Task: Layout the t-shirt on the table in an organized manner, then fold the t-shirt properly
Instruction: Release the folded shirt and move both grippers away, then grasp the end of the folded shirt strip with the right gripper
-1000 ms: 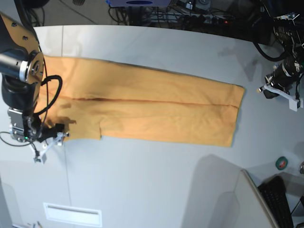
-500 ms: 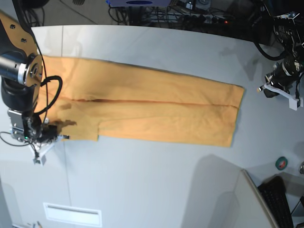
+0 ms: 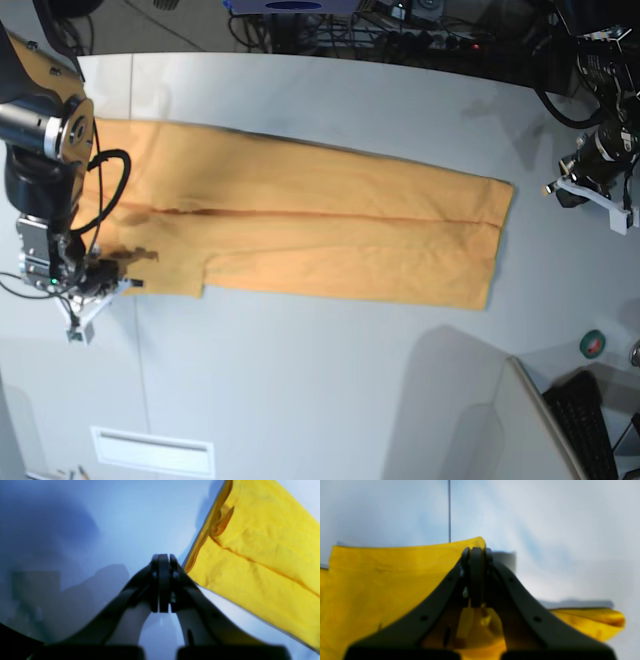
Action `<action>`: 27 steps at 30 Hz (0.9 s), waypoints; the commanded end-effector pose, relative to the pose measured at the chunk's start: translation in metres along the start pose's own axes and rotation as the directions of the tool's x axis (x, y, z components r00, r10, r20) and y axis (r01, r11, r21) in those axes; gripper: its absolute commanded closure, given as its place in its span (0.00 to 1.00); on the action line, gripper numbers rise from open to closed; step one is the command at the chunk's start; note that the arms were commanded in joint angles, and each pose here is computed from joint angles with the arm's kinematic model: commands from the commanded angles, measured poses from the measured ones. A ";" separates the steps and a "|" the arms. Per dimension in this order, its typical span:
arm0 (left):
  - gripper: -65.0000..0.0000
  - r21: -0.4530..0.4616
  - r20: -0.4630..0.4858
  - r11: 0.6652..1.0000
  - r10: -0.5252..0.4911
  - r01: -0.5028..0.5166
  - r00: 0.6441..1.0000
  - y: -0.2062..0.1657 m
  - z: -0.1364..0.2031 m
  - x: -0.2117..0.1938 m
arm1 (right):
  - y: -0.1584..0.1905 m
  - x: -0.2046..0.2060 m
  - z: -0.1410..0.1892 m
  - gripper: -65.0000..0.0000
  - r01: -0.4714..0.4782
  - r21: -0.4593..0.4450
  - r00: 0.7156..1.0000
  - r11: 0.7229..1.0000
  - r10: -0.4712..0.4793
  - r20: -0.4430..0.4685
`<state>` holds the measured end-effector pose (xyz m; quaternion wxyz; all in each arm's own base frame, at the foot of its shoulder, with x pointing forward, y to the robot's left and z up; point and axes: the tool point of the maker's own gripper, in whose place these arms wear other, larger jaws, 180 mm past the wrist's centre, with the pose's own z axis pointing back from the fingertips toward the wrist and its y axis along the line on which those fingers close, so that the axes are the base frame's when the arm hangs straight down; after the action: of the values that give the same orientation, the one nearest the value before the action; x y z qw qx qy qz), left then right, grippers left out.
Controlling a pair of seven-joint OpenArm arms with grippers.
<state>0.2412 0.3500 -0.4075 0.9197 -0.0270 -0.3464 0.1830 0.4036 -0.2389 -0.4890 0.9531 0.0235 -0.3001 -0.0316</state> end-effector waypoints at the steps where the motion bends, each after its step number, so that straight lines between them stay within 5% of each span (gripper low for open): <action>1: 1.00 -0.001 0.046 1.000 -0.016 0.016 0.999 0.001 0.004 0.018 | -0.004 0.034 0.008 1.00 -0.003 -0.010 0.995 1.000 0.004 0.096; 13: 1.00 -0.002 0.045 1.000 -0.016 0.016 0.999 0.001 0.003 0.018 | 0.014 0.037 0.065 1.00 -0.114 -0.081 0.986 0.990 0.123 0.111; 27: 1.00 0.006 0.000 1.000 0.013 -0.013 1.000 0.008 -0.004 0.002 | 0.035 -0.063 0.105 1.00 -0.126 -0.084 0.992 0.988 0.125 -0.013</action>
<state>0.2333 0.3508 -0.4247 0.9244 -0.0342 -0.3238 0.1985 0.2793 -0.2029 -0.4501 0.9627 -0.0369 -0.2676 0.0173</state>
